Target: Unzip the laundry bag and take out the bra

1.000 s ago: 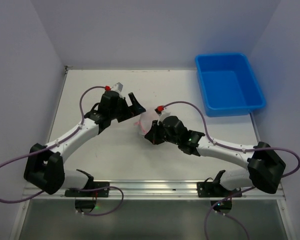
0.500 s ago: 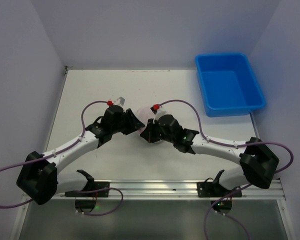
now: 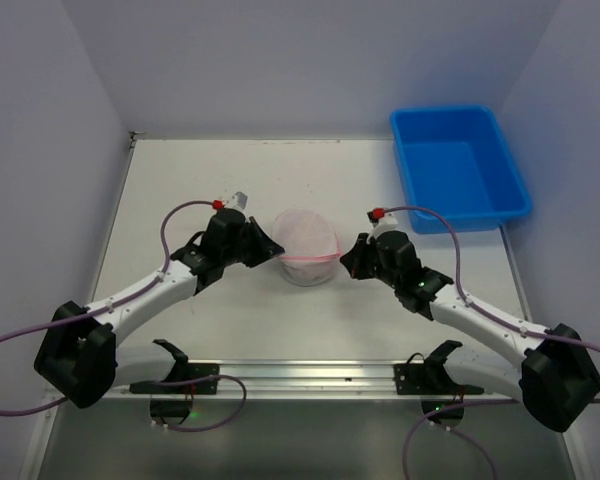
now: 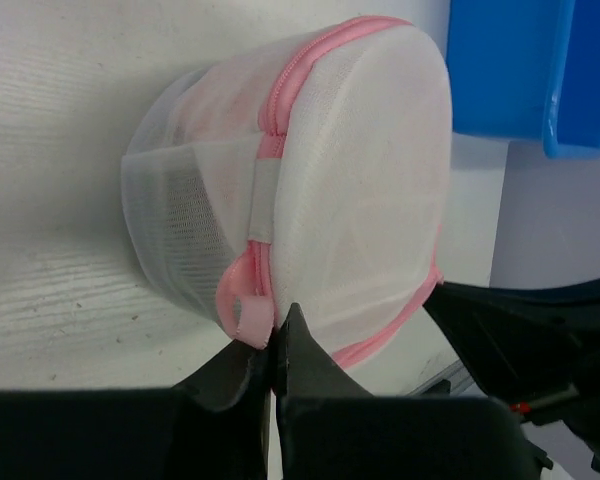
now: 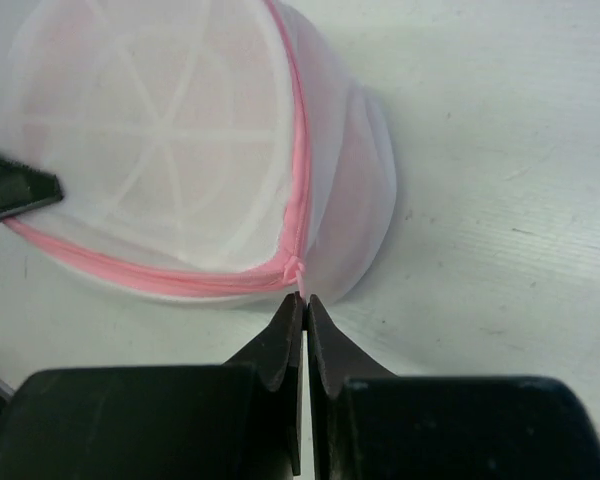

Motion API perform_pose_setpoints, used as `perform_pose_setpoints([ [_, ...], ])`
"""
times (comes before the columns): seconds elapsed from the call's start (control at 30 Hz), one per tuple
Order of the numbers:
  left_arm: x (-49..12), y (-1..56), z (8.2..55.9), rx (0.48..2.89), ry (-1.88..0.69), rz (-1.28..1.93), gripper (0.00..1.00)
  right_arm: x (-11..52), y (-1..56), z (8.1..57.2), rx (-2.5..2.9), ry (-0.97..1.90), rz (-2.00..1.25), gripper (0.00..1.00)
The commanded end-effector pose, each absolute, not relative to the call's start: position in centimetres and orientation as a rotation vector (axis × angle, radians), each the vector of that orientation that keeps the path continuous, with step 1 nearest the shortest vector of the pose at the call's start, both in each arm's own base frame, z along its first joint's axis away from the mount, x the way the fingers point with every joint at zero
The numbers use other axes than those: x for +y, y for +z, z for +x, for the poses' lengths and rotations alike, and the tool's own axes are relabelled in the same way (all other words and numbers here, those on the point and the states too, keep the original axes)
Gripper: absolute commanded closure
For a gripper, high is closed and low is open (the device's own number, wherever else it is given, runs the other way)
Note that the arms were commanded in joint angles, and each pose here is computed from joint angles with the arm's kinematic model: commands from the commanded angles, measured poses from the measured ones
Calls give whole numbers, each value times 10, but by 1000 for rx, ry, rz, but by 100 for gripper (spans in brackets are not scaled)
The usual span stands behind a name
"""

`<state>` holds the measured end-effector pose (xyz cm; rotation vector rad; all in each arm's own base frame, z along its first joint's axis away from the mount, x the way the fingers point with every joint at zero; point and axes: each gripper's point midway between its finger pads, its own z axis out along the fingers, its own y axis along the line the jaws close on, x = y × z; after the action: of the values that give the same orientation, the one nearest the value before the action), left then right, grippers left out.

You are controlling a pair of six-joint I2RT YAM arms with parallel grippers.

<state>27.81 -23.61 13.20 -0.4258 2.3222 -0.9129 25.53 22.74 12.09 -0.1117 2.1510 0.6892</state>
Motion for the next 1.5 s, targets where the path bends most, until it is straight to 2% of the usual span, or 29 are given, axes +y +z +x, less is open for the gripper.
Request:
perform_pose_setpoints([
  [0.0,-223,131,286,2302,-848,-322,100,187,116,268,2165,518,-73,100],
  [0.1,-218,133,296,2302,-825,-247,100,184,118,277,2214,450,-98,100],
  [0.2,-222,141,314,2295,-811,-138,99,202,120,273,2227,534,-175,100],
  [0.27,-226,132,324,2348,-788,-97,90,231,131,262,2205,691,-249,100],
  [0.33,-235,149,344,2313,-802,-66,77,254,140,256,2206,788,-252,100],
  [0.4,-245,157,362,2303,-832,-97,73,285,150,242,2189,896,-309,100],
  [0.5,-257,168,374,2267,-915,-165,50,336,184,232,2109,1071,-320,100],
  [0.53,-255,169,376,2266,-916,-189,28,347,181,229,2122,1091,-328,100],
  [0.63,-239,167,371,2289,-871,-273,0,366,200,241,2067,1118,-294,100],
  [0.73,-217,163,355,2277,-798,-353,0,378,199,251,2045,1116,-291,100],
  [0.77,-211,171,349,2245,-797,-368,0,380,194,253,2053,1116,-299,100],
  [0.87,-201,148,324,2255,-815,-441,0,387,184,251,2069,1138,-325,100],
  [1.07,-223,143,302,2288,-997,-411,19,393,173,247,2098,1149,-341,100],
  [1.1,-225,142,300,2294,-999,-402,29,392,171,247,2101,1140,-340,100],
  [1.17,-228,141,298,2296,-1004,-395,40,389,170,248,2102,1121,-332,100],
  [1.2,-229,141,297,2294,-1006,-391,52,387,168,247,2105,1111,-336,100],
  [1.27,-230,139,298,2292,-1011,-395,66,383,169,247,2103,1094,-332,100],
  [1.3,-231,139,298,2293,-1013,-396,79,380,166,246,2106,1082,-339,100],
  [1.37,-230,136,297,2296,-1010,-404,94,372,168,241,2111,1065,-344,100],
  [1.4,-229,135,298,2293,-1004,-412,100,365,160,236,2127,1039,-364,100],
  [1.47,-226,133,299,2293,-980,-414,100,348,161,230,2137,990,-372,100],
])
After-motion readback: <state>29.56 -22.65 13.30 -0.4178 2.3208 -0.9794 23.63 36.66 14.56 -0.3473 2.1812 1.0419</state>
